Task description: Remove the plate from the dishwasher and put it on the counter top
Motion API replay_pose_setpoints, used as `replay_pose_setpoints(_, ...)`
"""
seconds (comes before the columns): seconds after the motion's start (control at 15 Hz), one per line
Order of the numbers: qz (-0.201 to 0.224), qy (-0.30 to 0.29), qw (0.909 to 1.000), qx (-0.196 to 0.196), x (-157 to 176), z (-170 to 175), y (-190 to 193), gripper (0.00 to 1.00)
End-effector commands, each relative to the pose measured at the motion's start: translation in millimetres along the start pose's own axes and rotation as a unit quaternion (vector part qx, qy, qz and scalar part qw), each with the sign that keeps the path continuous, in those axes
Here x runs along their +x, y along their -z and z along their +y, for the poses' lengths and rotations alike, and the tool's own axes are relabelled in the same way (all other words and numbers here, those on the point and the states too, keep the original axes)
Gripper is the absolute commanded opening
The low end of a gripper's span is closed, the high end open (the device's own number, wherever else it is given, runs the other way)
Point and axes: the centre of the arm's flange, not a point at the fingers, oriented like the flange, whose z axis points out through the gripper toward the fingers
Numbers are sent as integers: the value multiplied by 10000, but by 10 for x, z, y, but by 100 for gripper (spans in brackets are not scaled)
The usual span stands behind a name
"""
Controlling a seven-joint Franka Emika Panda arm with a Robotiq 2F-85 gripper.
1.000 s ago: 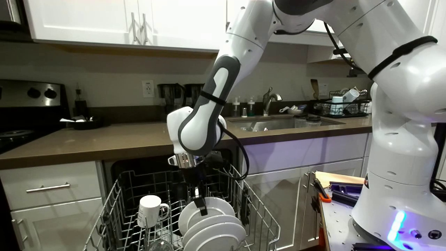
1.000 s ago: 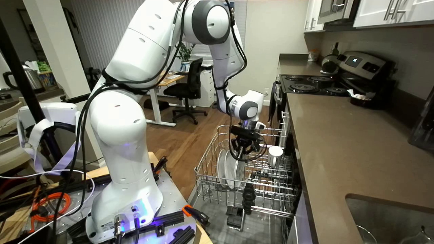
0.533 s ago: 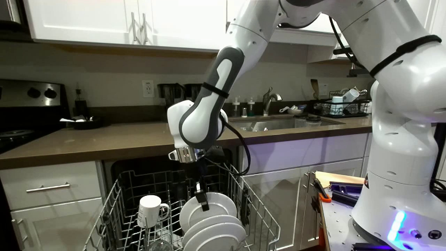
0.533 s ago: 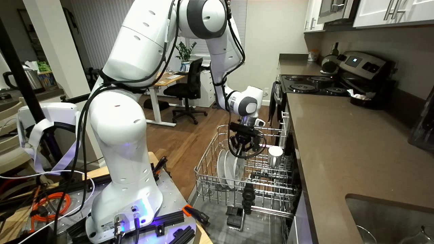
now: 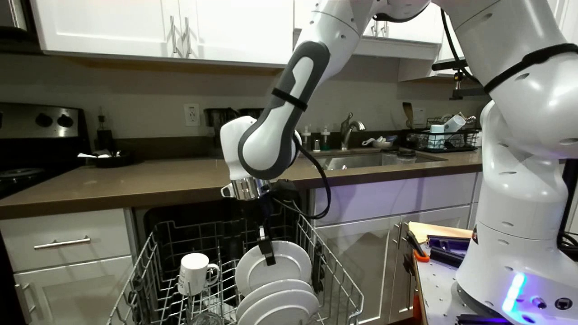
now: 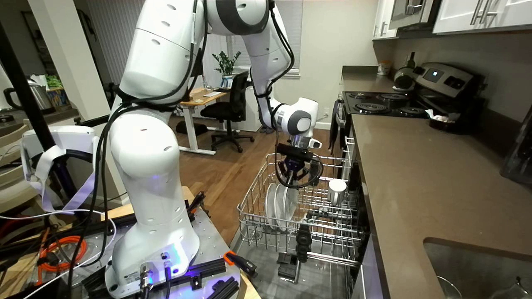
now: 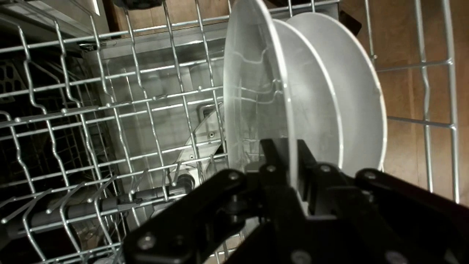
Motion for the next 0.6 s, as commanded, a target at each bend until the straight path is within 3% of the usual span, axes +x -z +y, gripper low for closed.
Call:
replay_pose_setpoints(0.0,-47,60,9999,107,-166,-257,317,4)
replay_pose_setpoints(0.53,52,162,9997,-153,-155,-414,594,4)
